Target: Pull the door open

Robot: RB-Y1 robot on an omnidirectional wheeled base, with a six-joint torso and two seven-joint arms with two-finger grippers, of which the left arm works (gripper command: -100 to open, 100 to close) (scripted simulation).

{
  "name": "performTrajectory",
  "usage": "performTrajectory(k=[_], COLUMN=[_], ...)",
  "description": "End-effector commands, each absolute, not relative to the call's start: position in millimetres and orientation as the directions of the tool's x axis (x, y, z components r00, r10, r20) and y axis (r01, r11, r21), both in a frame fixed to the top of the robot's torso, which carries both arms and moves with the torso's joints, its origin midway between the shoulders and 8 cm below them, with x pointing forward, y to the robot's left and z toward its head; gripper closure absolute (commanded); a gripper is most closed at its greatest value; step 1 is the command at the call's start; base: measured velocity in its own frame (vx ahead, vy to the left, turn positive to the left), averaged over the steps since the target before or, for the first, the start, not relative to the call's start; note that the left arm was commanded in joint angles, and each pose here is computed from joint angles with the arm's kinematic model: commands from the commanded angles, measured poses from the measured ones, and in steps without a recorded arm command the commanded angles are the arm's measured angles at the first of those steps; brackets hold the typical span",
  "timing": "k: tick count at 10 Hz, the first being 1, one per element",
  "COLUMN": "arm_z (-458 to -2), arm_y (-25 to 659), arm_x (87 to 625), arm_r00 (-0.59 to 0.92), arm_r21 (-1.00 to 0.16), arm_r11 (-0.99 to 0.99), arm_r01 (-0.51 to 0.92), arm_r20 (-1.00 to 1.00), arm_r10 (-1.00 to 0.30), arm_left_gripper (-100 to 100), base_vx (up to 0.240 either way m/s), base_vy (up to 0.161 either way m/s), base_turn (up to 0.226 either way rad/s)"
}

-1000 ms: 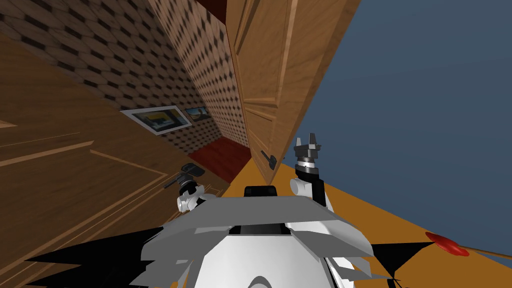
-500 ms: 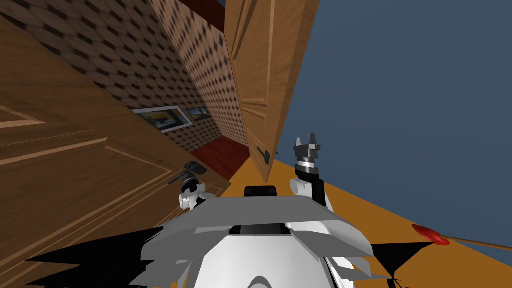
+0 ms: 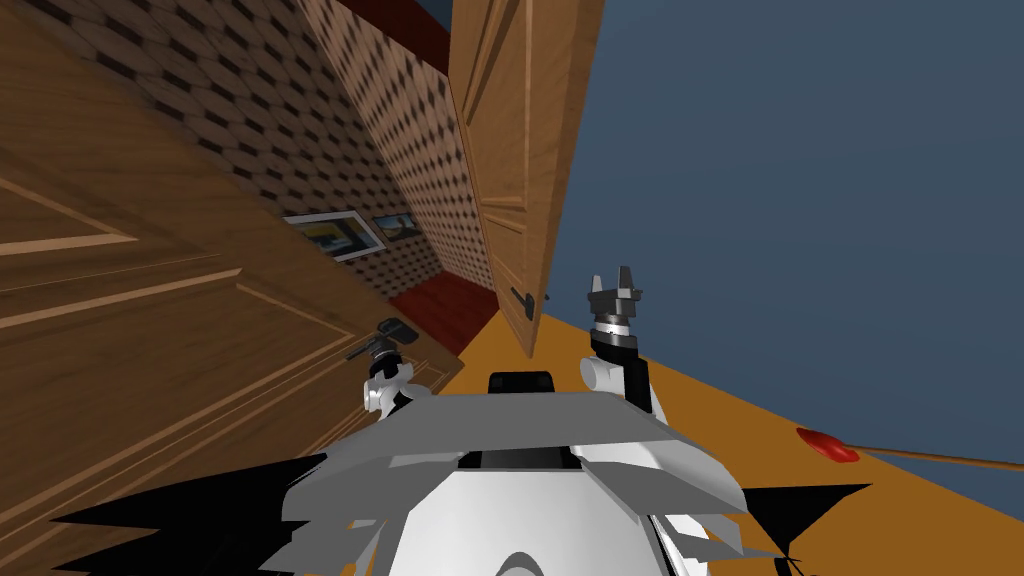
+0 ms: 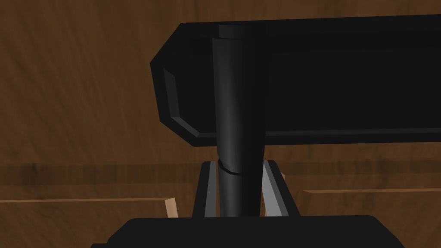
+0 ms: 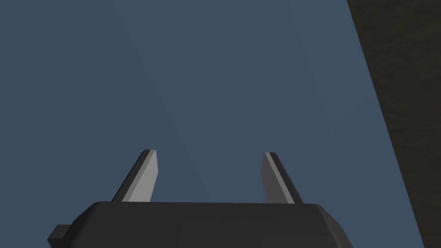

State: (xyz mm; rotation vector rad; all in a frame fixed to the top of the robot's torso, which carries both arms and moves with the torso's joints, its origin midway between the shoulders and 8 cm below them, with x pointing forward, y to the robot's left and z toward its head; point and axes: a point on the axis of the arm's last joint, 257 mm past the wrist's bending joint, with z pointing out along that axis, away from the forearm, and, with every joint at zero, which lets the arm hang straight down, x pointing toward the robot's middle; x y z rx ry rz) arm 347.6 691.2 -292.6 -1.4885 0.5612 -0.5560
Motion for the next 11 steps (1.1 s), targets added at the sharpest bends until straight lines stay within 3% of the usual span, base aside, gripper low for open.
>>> performTrajectory(k=[1, 11], arm_z=[-291.5, -292.4], arm_y=[683.1, 642.6], arm_x=[359.3, 414.3], arm_r00=[0.737, 0.633], arm_r21=[-1.000, -1.000], arm_r11=[0.008, 0.000], arm_r01=[0.003, 0.001], arm_r20=[-0.003, 0.001], arm_r10=[-0.676, -0.774], arm_left_gripper=[100, 100], base_vx=[-0.142, -0.187], base_vy=[0.003, -0.018], base_turn=[-0.036, -0.041])
